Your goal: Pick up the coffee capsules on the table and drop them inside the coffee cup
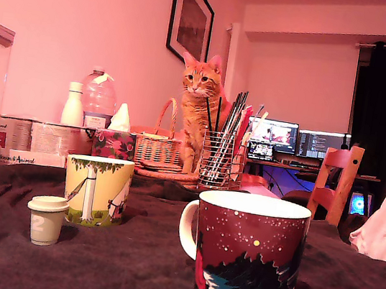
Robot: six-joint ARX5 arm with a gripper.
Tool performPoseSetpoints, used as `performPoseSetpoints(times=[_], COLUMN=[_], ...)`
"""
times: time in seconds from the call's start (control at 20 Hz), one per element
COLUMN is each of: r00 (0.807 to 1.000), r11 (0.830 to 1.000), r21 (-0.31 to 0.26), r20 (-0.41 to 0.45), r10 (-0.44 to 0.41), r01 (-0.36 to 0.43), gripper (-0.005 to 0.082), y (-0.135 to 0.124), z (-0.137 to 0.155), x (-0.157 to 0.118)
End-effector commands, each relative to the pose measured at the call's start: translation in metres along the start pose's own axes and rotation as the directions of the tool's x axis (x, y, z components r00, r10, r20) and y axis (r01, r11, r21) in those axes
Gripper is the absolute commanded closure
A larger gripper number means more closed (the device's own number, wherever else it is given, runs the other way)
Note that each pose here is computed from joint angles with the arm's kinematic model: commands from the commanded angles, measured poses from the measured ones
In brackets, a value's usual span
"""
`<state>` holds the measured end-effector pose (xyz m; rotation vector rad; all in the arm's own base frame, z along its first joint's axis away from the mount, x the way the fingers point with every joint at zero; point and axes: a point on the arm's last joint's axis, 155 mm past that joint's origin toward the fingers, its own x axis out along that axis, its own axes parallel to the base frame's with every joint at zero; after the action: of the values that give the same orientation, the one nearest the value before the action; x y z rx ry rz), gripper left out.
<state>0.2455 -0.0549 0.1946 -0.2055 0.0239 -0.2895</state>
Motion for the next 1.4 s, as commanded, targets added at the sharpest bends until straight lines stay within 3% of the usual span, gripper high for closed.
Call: performPoseSetpoints(times=[0.0,0.1,0.25,0.3,0.6,0.95,1.35], r00=[0.998,0.998,1.000,1.000,0.993,0.996,0.993], r11=[0.999,1.000,0.999,0.999,0.996,0.995,0.995], r21=[0.015,0.004,-0.030,-0.041,-0.051,-0.035,-0.037], r20=[0.064,0.057,0.006,-0.007,-0.098,-0.022,-0.080], r10=[-0.030,-0.031,-0.016,-0.014,0.071,0.090,0.092], r01=[0.029,0.031,0.016,0.013,-0.076,-0.090,-0.095], gripper=[0.0774,0.0671,0.0256,0.0207,0.0207,0.0207,0.0207], y=[-0.009,-0.009,-0.006,-0.005,0.016,0.025,0.026], z=[0.026,0.024,0.011,0.008,-0.029,-0.035,-0.049], x=[-0.003,-0.003,-0.002,-0.001,0.001,0.006,0.008])
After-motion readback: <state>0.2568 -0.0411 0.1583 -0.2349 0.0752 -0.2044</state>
